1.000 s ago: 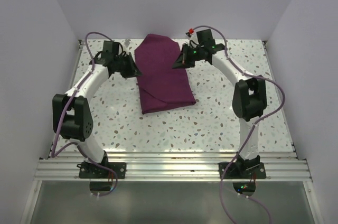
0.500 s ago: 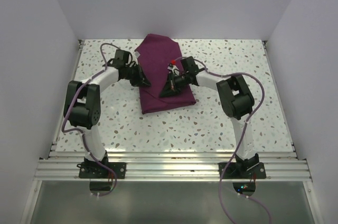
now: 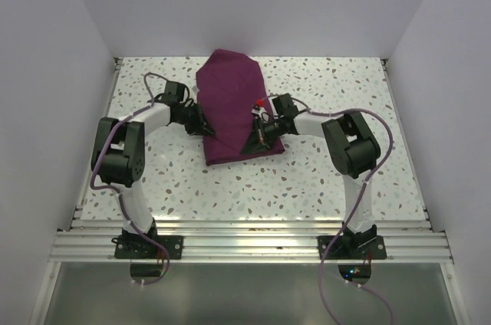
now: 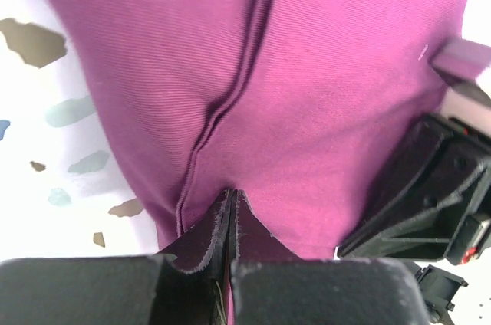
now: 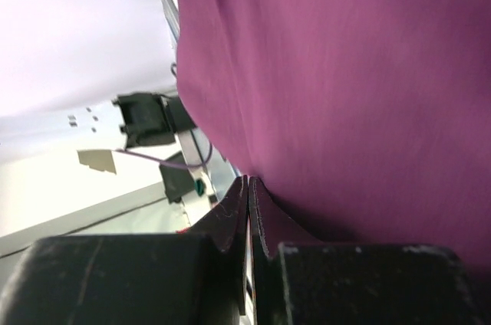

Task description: Prepare the surgical pack

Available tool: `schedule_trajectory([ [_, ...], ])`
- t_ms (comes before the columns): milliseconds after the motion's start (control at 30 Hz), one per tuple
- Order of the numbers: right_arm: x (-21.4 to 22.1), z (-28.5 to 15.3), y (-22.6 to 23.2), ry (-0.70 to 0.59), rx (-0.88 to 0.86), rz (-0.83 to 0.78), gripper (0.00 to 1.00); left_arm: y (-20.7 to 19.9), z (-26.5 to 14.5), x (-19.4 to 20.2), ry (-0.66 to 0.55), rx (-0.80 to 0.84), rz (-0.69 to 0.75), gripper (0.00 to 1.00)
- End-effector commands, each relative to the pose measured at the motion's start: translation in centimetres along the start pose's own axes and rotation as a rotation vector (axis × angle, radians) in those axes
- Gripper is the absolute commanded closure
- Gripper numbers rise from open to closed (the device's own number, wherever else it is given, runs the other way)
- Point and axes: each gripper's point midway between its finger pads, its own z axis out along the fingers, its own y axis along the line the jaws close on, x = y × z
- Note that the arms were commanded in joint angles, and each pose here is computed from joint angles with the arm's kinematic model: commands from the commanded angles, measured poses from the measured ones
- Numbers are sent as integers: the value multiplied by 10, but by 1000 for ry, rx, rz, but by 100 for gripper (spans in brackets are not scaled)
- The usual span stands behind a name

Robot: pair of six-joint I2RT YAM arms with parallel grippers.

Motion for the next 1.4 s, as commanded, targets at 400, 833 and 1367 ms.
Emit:
schedule_trajectory([
  [400, -67, -58, 69, -328, 121, -256, 100, -2, -48, -30, -118, -42, 119, 98],
  [833, -239, -77, 23, -489, 95, -216, 99, -35, -5, -118, -233, 124, 147, 78],
  [1367, -294, -63, -61, -619, 120, -80, 95, 24, 44, -149, -245, 175, -6, 78],
])
